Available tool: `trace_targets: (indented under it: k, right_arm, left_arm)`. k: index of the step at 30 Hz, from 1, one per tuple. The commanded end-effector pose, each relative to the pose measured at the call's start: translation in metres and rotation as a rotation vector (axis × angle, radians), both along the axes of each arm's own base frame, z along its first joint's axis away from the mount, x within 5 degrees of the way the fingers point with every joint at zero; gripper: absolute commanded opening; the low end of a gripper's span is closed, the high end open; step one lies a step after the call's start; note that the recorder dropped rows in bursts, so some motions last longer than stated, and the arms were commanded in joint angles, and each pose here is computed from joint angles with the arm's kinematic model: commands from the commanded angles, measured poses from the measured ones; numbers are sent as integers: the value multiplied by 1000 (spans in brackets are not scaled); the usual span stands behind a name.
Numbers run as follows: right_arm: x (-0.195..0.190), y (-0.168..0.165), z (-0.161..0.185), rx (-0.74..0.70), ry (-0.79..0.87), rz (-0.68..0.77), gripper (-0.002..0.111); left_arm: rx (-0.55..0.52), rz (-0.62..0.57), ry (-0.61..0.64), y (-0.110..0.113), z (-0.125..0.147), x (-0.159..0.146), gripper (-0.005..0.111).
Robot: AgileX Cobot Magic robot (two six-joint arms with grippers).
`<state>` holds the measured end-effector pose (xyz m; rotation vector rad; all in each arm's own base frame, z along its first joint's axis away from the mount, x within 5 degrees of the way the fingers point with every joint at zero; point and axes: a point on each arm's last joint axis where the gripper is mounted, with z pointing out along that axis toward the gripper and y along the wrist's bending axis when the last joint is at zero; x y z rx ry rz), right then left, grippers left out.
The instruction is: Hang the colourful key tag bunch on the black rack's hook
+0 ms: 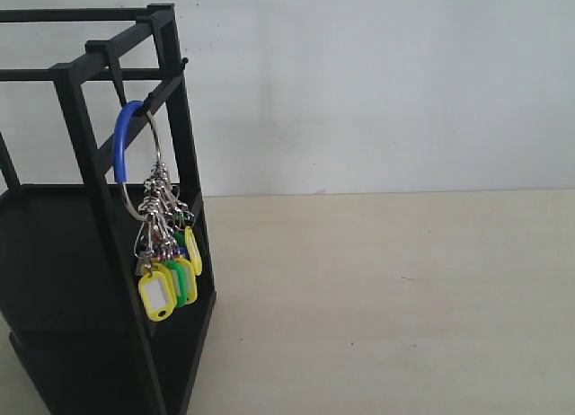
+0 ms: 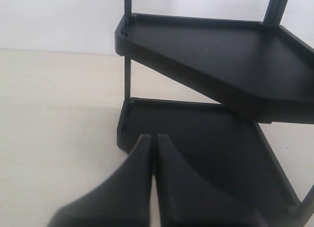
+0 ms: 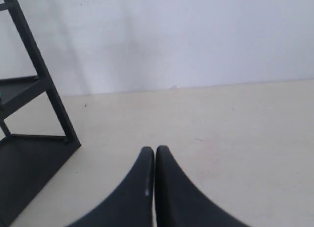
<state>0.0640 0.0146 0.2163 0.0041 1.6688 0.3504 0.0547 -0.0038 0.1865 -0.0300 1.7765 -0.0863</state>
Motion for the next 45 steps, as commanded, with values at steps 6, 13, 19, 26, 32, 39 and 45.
trace_targets:
  k: [6,13,19,26,32,39,45]
  right_arm:
    - [-8,-7,-11,-11,-87,-88,0]
    - [-8,-8,-18,-76,-27,-91,0]
    - [-8,-8,-18,-99,-25,-90,0]
    - [-9,-9,-23,-94,30,-95,0]
    - [-9,-8,-28,-147,74,-82,0]
    - [-11,-9,-36,-154,170,-79,0]
    - [-11,-9,-36,-184,165,-74,0]
  left_arm:
    - [8,0,-11,0,1,0,4]
    - [8,0,-11,0,1,0,4]
    - [8,0,-11,0,1,0,4]
    - [8,0,-11,0,1,0,4]
    - [8,0,-11,0,1,0,4]
    - [8,0,-11,0,1,0,4]
    - [8,0,-11,0,1,0,4]
